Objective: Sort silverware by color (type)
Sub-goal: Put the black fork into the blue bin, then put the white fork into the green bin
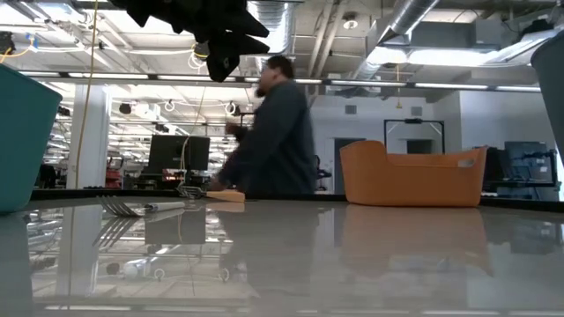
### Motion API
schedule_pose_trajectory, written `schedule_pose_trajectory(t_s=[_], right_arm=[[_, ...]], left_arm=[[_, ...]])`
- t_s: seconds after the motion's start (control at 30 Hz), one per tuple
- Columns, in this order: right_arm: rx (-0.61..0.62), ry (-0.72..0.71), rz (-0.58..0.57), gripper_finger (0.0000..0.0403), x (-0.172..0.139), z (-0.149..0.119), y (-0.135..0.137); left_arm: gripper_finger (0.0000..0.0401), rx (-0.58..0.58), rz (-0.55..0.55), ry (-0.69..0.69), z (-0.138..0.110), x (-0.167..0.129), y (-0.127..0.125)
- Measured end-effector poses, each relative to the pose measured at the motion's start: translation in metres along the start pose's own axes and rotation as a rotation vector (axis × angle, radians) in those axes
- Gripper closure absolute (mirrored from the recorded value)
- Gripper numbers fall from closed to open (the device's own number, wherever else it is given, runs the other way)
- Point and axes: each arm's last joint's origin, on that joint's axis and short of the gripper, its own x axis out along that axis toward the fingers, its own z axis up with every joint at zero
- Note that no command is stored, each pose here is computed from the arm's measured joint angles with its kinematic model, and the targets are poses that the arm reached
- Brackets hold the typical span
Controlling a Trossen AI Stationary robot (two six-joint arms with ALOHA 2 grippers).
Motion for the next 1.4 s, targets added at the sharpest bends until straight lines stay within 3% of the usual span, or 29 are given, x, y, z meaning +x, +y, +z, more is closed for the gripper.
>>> schedule_pose_trajectory(t_s=[0.23, 0.47, 0.73, 0.9, 1.03, 1.13, 1.27, 1.4], right_arm=[[0.0, 0.055, 0.02, 0.033, -0.005, 0.0, -0.004], [0.018, 0.029, 0.064, 0.0278, -0.021, -0.004, -0.009], [0.125, 0.01, 0.224, 0.0237, -0.058, -0.009, -0.024], [0.172, -0.245, 0.28, 0.0241, -0.086, -0.008, -0.036], [0.093, -0.546, 0.286, 0.0246, -0.109, -0.006, -0.044], [0.038, -0.718, 0.289, 0.0249, -0.124, -0.003, -0.049], [-0.006, -0.856, 0.273, 0.0255, -0.138, 0.002, -0.056], [-0.053, -0.898, 0.234, 0.026, -0.143, 0.009, -0.063]], left_arm=[[0.0306, -0.023, 0.02, 0.07, -0.007, 0.0, 0.002], [0.0306, -0.028, 0.032, 0.084, -0.008, 0.0, 0.003], [0.0306, -0.033, 0.135, 0.091, -0.012, -0.001, 0.007], [0.0306, -0.066, 0.179, 0.105, -0.014, -0.001, 0.009], [0.0306, -0.078, 0.203, 0.134, -0.017, -0.002, 0.01], [0.0306, -0.111, 0.281, 0.171, -0.023, -0.003, 0.013], [0.0305, -0.184, 0.386, 0.24, -0.033, -0.007, 0.016], [0.0305, -0.239, 0.424, 0.289, -0.038, -0.009, 0.018]])
